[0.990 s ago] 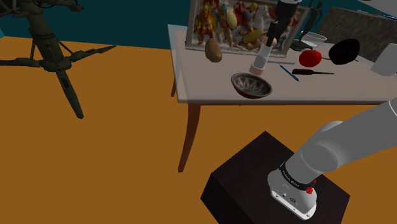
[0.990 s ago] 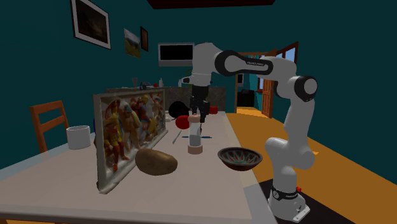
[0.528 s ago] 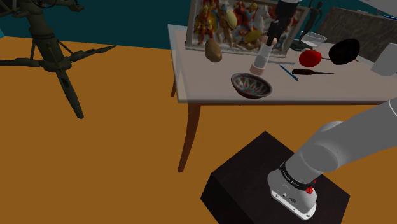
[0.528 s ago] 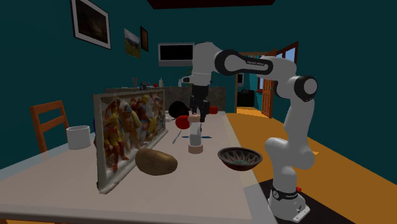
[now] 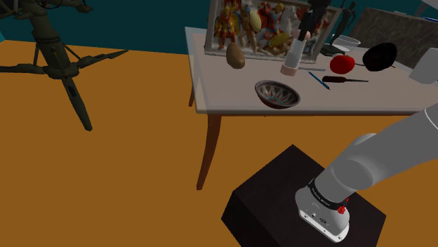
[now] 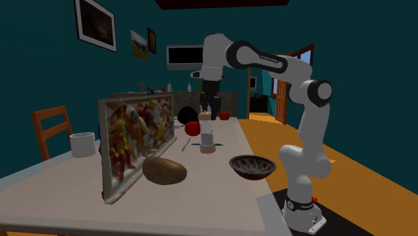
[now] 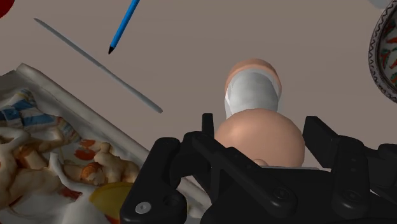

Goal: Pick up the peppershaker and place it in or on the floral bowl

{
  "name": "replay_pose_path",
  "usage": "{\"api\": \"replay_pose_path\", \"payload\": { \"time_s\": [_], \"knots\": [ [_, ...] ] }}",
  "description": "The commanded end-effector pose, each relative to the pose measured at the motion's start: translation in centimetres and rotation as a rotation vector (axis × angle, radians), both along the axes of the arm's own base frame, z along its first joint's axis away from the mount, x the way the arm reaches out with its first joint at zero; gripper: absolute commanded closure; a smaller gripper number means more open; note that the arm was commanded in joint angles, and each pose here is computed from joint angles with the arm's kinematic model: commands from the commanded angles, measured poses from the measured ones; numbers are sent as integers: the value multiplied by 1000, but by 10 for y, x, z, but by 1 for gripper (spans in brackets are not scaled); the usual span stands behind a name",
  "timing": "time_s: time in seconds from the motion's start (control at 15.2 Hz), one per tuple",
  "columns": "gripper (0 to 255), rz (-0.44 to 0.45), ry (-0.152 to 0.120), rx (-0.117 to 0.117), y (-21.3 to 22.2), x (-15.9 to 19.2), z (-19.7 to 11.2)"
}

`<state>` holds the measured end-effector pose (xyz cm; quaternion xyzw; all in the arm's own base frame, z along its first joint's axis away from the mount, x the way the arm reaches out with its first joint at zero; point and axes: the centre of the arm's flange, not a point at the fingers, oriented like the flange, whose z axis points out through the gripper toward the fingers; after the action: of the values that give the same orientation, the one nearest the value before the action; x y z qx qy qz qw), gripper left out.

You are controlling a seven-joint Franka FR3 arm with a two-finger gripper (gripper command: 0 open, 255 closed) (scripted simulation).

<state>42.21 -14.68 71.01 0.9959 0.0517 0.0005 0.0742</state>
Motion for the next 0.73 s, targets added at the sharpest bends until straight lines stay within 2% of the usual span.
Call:
{"api": "replay_pose_path", "payload": {
  "time_s": [0.0,0.66],
  "knots": [
    [255,0,0,0,-1,1,11],
    [255,0,0,0,-1,1,64]
  ]
}}
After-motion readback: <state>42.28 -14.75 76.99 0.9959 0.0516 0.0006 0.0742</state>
